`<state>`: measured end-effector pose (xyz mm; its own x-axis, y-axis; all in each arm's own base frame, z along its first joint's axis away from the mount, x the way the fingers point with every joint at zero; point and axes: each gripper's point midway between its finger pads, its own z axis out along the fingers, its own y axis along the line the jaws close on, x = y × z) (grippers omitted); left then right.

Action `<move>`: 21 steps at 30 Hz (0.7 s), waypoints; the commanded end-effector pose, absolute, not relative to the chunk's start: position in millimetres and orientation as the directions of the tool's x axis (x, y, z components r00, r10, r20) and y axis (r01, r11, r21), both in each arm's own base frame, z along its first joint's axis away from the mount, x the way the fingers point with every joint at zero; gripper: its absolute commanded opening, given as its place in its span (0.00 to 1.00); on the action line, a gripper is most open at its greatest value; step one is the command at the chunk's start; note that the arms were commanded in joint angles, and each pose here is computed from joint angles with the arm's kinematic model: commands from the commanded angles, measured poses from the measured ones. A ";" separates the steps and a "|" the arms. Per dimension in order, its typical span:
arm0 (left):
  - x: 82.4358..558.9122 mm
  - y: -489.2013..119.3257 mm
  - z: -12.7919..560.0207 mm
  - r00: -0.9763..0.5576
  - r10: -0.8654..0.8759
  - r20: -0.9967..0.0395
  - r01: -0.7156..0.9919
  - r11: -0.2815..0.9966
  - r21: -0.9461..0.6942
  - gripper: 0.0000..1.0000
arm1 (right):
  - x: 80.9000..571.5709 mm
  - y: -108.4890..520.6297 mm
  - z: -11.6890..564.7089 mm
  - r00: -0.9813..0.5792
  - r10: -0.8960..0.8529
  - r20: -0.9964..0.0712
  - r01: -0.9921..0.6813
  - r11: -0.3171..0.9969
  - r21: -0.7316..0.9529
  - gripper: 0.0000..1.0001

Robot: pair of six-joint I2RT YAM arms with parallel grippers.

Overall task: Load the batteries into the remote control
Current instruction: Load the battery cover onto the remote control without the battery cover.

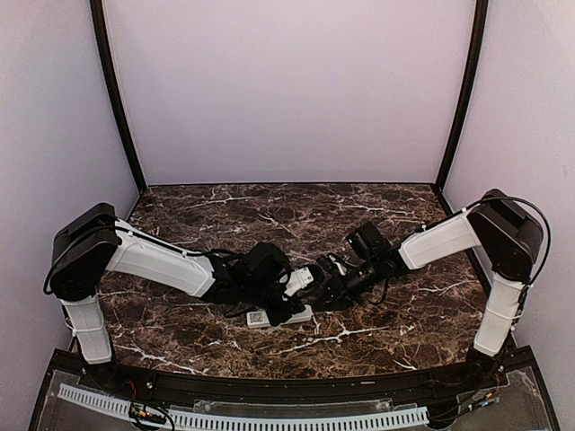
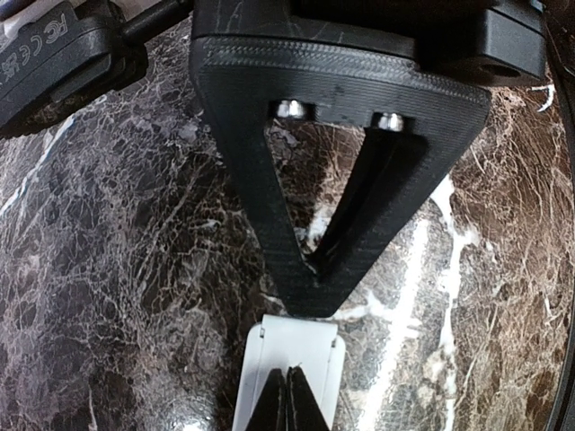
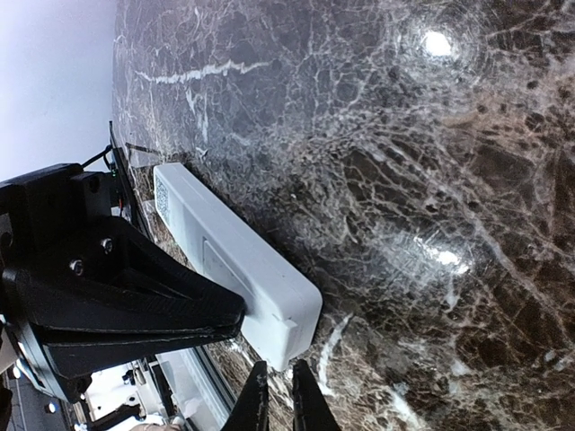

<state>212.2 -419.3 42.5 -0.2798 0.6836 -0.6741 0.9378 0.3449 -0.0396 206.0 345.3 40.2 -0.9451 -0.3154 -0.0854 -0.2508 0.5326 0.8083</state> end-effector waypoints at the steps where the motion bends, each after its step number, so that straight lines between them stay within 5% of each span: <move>1: 200.2 -402.2 20.3 -0.312 0.745 -0.590 0.936 0.347 -0.057 0.01 | 199.4 346.8 33.7 -0.944 -0.323 -0.066 -0.237 0.527 0.816 0.09; 21: 199.2 -386.8 18.1 -0.327 0.756 -0.567 0.926 0.375 -0.034 0.00 | 187.9 367.7 27.8 -0.937 -0.346 -0.048 -0.224 0.491 0.842 0.00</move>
